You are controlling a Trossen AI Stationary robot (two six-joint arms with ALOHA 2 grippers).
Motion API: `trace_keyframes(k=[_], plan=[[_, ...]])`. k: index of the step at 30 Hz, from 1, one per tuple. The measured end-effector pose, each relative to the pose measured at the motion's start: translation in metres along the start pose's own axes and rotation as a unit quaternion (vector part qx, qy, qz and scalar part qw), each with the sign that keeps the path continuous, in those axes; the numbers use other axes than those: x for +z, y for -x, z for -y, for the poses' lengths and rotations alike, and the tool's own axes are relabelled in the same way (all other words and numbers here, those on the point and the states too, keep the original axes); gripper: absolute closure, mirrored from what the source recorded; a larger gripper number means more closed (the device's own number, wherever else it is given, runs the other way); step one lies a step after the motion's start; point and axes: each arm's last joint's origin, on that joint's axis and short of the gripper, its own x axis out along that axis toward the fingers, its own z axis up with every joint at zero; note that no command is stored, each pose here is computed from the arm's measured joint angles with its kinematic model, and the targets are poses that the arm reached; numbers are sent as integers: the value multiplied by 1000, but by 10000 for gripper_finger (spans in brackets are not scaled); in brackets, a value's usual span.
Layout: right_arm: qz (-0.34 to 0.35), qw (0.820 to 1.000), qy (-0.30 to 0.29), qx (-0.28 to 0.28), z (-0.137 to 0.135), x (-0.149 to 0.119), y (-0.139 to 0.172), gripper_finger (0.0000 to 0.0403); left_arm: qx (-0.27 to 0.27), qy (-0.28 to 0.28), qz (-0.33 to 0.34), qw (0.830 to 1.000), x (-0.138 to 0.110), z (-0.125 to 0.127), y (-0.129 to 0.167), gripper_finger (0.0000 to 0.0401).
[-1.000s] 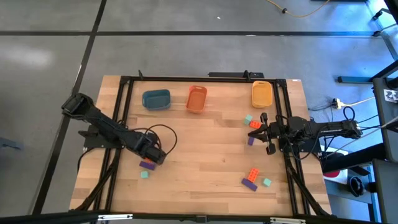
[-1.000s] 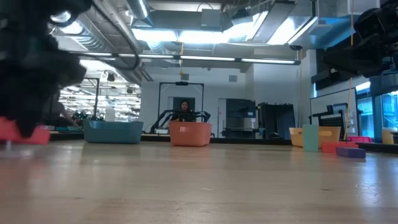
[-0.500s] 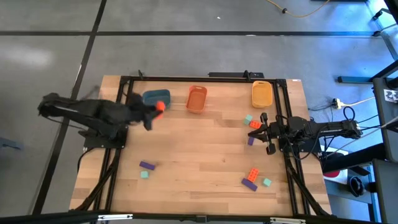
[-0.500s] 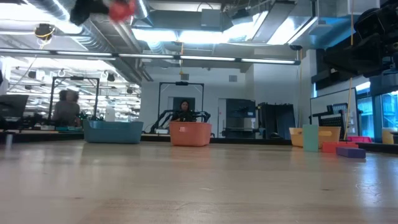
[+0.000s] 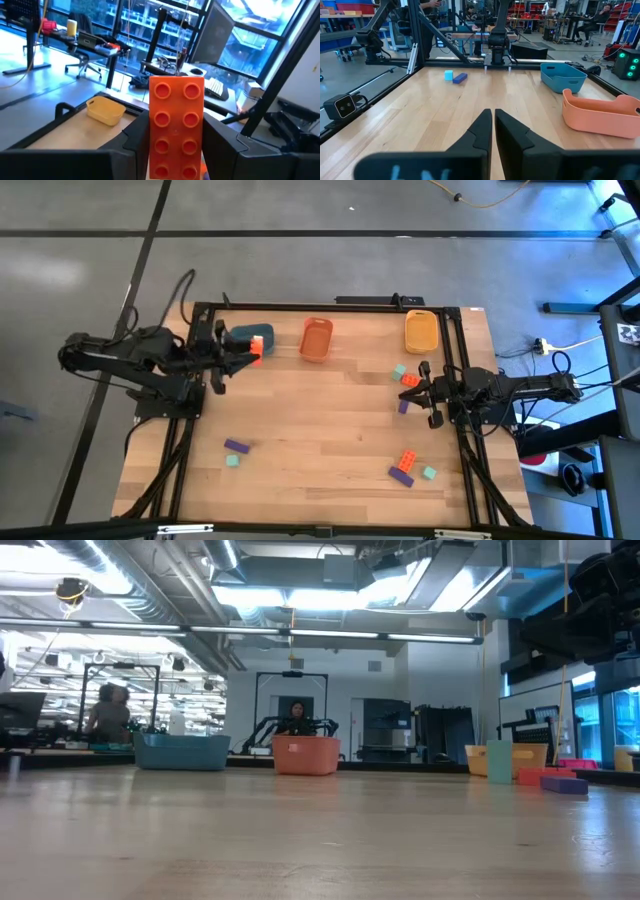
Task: Sort & place blocks by color
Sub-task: Put the bottom left orange gamepiece into the blue bin
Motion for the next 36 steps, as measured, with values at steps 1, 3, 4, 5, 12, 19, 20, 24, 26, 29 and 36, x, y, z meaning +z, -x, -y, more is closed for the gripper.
trace_keyframes(k=[1, 3, 4, 5, 12, 19, 20, 24, 26, 29, 36], plan=[[0, 1000, 0, 0, 0, 0, 0, 377, -2, 0, 1, 1000, 0, 1, -1, 271], [0, 1000, 0, 0, 0, 0, 0, 377, -3, 1, 6, 1000, 1, 1, -2, 271], [0, 1000, 0, 0, 0, 0, 0, 377, -3, 0, 7, 1000, 1, 1, -2, 271], [0, 1000, 0, 0, 0, 0, 0, 377, -4, -2, 9, 1000, 1, 1, -2, 271], [0, 1000, 0, 0, 0, 0, 0, 377, 0, -7, 17, 1000, 3, 1, -1, 271], [0, 1000, 0, 0, 0, 0, 0, 377, -10, 5, 57, 998, -12, -4, 1, 271], [0, 1000, 0, 0, 0, 0, 0, 377, -13, 10, 66, 998, -13, -6, 3, 271], [0, 1000, 0, 0, 0, 0, 0, 377, -29, 19, 90, 995, -16, -9, 10, 271], [0, 1000, 0, 0, 0, 0, 0, 377, -30, 26, 92, 995, -17, -11, 14, 271], [0, 1000, 0, 0, 0, 0, 0, 377, -34, 25, 101, 994, -14, -12, 19, 271], [0, 1000, 0, 0, 0, 0, 0, 377, 33, 28, 104, 994, -15, -17, 21, 271]])
